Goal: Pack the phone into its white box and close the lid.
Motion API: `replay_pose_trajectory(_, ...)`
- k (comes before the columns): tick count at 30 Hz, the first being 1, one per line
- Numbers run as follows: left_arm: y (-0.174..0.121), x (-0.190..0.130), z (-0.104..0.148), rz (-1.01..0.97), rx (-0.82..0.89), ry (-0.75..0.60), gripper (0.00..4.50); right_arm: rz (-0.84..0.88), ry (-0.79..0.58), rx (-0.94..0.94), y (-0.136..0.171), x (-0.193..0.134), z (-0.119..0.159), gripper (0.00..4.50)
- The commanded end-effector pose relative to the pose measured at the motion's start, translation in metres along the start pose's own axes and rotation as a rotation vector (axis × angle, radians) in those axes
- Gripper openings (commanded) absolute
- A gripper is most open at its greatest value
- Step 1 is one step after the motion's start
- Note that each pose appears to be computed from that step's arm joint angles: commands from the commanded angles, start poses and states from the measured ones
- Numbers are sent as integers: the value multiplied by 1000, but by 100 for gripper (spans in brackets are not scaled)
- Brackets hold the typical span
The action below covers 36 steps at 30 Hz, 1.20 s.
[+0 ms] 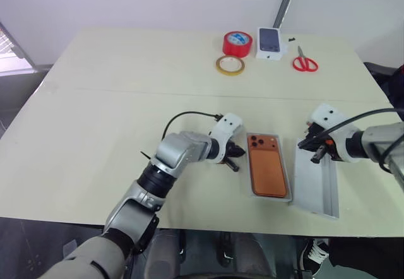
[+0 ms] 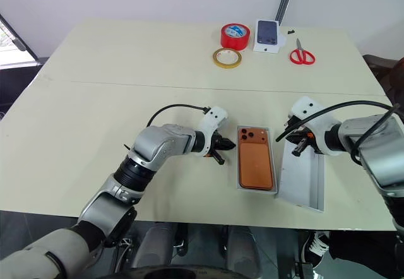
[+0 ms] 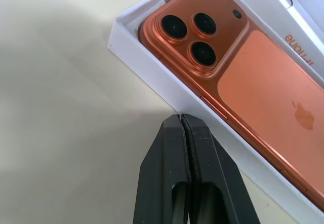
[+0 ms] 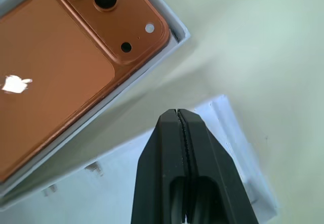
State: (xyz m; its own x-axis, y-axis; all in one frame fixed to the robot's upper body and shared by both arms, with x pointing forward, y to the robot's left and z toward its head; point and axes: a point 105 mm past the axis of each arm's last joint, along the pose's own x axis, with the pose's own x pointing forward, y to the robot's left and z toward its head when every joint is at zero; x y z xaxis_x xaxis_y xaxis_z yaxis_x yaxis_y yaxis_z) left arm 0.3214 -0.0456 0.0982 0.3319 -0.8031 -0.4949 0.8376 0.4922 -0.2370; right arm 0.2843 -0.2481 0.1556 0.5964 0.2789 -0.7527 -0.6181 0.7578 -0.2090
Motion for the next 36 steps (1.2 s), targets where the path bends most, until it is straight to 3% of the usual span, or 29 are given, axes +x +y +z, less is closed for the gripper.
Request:
replay_pose_trajectory(1,3,-11,17,17,47,-62,0,3,-17,83,2,-12,7,85)
replay_pose_trajectory(7,14,-54,29,56,259,-254,0,-11,15,279,4,-10,2,381)
replay_pose_trajectory(11,13,-82,28,23,343,-346,0,-24,8,359,-3,-4,-2,381)
replay_pose_trajectory(15,6,-110,17,-43,428,-388,0,-15,44,355,10,10,-9,381)
replay_pose_trajectory(22,-7,-120,5,-101,484,-367,0,-97,93,405,8,19,-25,381)
replay_pose_trajectory(25,-10,-119,0,-111,488,-362,0,-105,113,411,9,19,-29,300)
replay_pose_trajectory(31,-9,-117,-1,-102,477,-361,0,-69,131,408,19,17,-30,1)
replay_pose_trajectory(36,0,-122,3,-66,463,-383,0,-111,60,475,5,12,-14,1)
